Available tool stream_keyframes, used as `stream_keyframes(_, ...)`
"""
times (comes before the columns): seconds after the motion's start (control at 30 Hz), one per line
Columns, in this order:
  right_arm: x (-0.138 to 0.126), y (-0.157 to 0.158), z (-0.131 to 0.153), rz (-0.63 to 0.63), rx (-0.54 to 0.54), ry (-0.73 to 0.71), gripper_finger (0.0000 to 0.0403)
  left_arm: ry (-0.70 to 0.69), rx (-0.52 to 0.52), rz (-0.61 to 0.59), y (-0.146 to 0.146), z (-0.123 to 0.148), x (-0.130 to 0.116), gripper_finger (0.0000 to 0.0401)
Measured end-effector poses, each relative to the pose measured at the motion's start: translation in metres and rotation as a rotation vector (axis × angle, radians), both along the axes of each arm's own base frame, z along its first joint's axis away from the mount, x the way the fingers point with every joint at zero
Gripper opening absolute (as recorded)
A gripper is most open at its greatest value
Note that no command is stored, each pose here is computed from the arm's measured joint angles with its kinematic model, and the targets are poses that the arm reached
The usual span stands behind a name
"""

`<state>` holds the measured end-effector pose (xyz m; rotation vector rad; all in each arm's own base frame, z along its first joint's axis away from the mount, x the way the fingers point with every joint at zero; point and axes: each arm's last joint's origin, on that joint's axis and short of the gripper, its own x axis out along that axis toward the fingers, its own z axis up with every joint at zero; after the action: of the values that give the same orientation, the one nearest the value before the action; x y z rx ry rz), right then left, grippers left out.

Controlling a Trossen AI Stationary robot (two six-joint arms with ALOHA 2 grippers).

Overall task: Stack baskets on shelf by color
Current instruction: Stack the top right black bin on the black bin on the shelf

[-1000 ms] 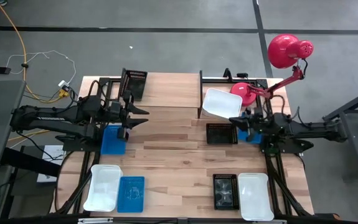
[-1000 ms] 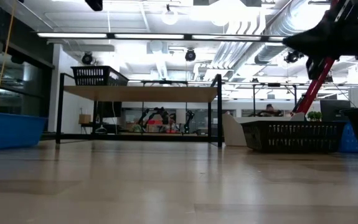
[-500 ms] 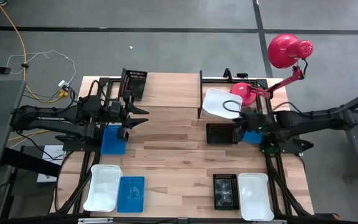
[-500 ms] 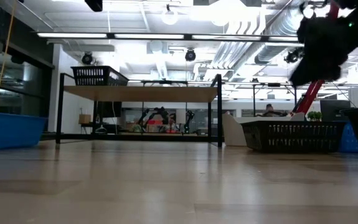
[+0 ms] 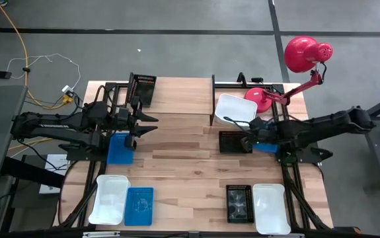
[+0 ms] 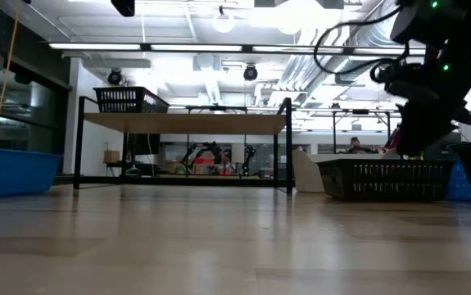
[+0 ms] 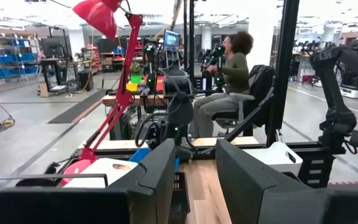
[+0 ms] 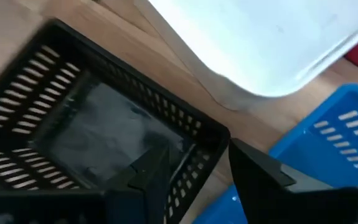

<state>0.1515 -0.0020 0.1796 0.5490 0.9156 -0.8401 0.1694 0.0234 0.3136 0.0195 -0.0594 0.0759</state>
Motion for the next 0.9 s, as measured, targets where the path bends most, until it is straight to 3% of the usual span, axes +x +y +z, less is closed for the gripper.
stream_keyframes(0.7, 0.016, 0.000, -0.023, -0.053, -0.025, 0.096, 0.0153, 0.037, -0.017, -0.001, 0.000, -0.004, 0.000, 0.0106)
stream_keyframes(0.9, 0.017, 0.000, -0.023, -0.046, -0.029, 0.092, 0.0119, 0.037, -0.017, 0.000, 0.000, -0.004, 0.000, 0.0106)
